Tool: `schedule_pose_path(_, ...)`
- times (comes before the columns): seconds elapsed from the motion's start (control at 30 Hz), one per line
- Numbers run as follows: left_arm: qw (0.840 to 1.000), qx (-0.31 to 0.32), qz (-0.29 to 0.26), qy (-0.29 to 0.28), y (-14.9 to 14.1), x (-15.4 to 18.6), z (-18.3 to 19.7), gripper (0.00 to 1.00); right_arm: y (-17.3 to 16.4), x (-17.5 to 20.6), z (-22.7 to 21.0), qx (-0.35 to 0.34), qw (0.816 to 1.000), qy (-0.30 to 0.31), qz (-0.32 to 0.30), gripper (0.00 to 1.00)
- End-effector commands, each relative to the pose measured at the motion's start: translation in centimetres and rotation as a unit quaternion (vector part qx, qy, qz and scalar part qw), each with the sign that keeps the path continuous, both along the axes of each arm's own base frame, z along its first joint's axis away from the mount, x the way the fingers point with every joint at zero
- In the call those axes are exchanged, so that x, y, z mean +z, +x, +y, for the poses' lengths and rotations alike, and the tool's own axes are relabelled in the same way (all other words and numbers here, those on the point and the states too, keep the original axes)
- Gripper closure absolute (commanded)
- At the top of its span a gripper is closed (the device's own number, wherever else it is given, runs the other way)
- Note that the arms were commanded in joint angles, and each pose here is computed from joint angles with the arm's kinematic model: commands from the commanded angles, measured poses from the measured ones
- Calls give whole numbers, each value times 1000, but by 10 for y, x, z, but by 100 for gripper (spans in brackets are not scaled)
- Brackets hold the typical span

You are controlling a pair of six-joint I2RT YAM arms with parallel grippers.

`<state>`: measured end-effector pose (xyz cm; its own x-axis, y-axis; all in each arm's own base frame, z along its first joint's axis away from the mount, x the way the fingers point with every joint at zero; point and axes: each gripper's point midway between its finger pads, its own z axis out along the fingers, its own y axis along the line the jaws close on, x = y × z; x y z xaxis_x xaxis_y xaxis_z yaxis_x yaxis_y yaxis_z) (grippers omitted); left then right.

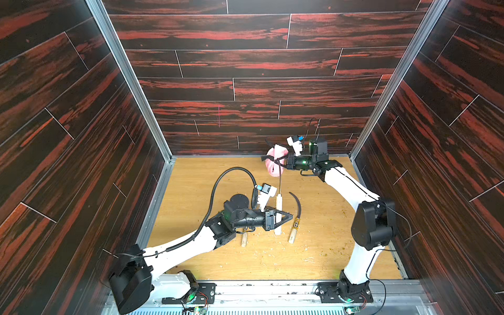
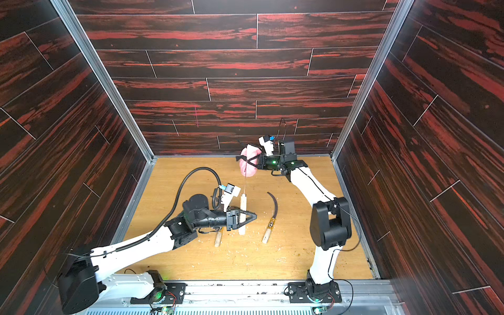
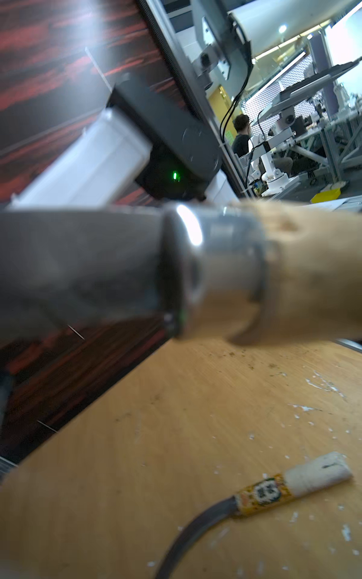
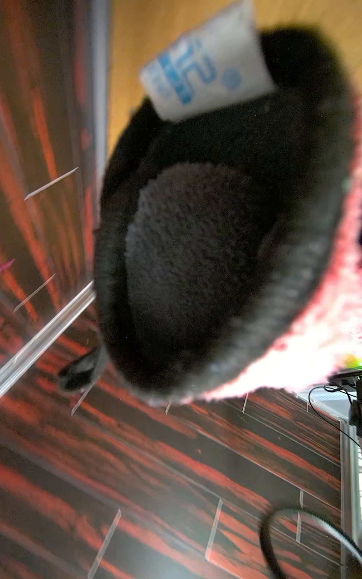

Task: Wipe small sickles with rags
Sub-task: Wipe the small sickle.

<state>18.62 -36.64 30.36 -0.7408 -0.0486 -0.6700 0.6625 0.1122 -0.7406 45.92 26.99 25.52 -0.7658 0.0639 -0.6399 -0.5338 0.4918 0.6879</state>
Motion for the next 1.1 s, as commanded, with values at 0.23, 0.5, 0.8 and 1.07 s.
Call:
schedule_pose_path(0.23,998,31,-41,-33,8,18,10,100,-39,16,-34,-26,999,-37,-19,100)
schedule_pose_path(0.5,997,22,-34,-64,13,25,8,100,-135,86,-35,35,995,-7,-96,100)
schedule_pose_path(0.8,997,13,-16,-77,17,25,1,100,-182,116,-16,84,986,2,-142,100)
schedule_pose_path(1.07,997,7,-17,-70,17,24,-1,100,-178,115,4,104,985,17,-136,100)
